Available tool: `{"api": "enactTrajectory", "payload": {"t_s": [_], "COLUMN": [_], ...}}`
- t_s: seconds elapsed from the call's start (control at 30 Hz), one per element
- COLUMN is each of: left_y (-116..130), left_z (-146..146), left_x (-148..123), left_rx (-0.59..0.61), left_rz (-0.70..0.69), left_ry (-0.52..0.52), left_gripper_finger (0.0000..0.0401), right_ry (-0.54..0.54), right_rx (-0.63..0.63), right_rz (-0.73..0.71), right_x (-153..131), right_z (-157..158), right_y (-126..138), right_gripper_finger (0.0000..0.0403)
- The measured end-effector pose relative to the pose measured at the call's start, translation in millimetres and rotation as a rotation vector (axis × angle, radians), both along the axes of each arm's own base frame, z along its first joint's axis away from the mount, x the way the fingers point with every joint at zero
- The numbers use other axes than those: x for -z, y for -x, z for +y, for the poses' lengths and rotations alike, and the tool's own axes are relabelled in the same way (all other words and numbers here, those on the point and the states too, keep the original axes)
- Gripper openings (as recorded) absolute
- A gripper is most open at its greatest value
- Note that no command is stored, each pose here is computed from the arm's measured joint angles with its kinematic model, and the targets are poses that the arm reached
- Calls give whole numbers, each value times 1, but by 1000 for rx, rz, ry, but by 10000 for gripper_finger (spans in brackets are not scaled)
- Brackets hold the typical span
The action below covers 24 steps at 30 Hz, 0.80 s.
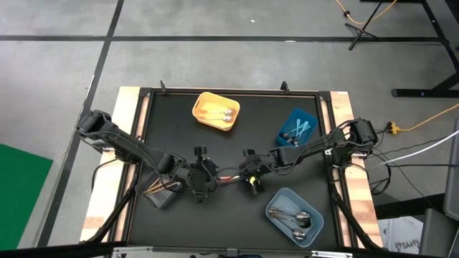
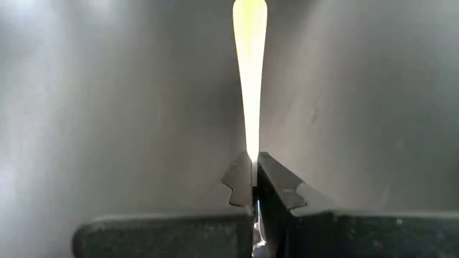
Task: Sort silverware by color (type)
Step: Put the orange spoon into the yellow bin
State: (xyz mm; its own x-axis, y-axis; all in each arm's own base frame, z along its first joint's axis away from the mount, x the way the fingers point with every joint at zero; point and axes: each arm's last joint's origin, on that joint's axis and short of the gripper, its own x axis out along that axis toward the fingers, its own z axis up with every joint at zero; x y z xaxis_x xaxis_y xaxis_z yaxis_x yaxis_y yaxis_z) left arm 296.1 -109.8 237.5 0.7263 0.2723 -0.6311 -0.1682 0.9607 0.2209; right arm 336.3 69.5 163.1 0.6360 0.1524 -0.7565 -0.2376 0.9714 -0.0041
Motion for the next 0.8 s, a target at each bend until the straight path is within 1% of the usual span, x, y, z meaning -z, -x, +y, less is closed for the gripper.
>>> {"api": "enactTrajectory", "payload": {"t_s": [0.13,0.37,0.57,0.7,0.8], "left_y": [11,38,63,71,73], "left_z": [4,14,25,29,30], "left_x": [-16,-43,-65,-74,-76], "left_rx": [3,-2,-14,-15,-17], "left_rz": [-19,-30,-61,-90,-100], "left_ry": [7,8,6,19,21], "left_gripper_finger": [60,60,60,60,60], "right_ry": [10,-3,-3,7,11], "right_rx": [30,114,216,304,366], "right_rz": [-71,-195,-301,-348,-386], "right_x": [-19,-56,-83,-95,-98], "right_z": [-2,-26,-65,-100,-128], "right_y": [-13,-37,-51,-55,-55], "right_gripper_finger": [1,1,1,1,1]}}
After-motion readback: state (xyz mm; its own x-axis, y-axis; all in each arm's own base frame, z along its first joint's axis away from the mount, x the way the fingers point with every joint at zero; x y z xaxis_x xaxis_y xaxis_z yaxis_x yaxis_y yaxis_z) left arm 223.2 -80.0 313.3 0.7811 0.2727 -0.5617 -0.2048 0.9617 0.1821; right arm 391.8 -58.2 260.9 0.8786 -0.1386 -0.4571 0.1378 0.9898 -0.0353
